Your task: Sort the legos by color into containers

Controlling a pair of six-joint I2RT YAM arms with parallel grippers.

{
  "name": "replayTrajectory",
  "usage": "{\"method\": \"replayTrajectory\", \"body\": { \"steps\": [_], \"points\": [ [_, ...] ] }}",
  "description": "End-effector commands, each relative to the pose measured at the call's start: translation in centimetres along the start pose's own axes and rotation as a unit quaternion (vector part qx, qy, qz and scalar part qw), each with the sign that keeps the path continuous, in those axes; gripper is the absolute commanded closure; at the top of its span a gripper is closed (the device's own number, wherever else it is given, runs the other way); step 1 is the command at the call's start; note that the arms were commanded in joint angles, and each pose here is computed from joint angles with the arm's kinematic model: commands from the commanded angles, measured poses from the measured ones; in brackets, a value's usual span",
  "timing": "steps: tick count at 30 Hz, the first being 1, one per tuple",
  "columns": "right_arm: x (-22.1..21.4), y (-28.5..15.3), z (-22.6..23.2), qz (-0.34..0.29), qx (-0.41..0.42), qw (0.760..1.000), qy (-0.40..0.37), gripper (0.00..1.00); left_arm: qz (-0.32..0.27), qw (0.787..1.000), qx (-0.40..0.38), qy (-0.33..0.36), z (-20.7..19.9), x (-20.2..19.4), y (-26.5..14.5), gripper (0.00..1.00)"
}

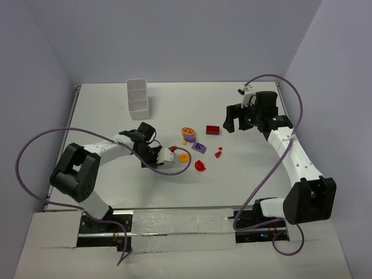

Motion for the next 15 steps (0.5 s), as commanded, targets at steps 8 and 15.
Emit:
{"method": "replayTrajectory", "body": {
  "steps": [8, 15],
  "points": [
    [0.0, 0.1, -0.2, -0.003, -0.012, 1.000, -0.012, 0.00, -0.166, 0.869, 0.290, -0.364, 13.6, 3.6, -14.2, 1.00],
    [0.1, 0.5, -0.4, 0.001, -0.013, 1.000, -0.012, 0.00, -0.203, 0.735, 0.421, -0.491, 20.2, 2.1, -17.9, 1.00]
  ]
}}
Point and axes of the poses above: each gripper's point midway between its finger pads, its own y axis out along the fingers, its own z axis along the line the jaws close on, x = y × z, the point moved 7 cm from there along -y, back along the fingers, and after that the axes turned 1 degree about y, right-handed, at the moved point
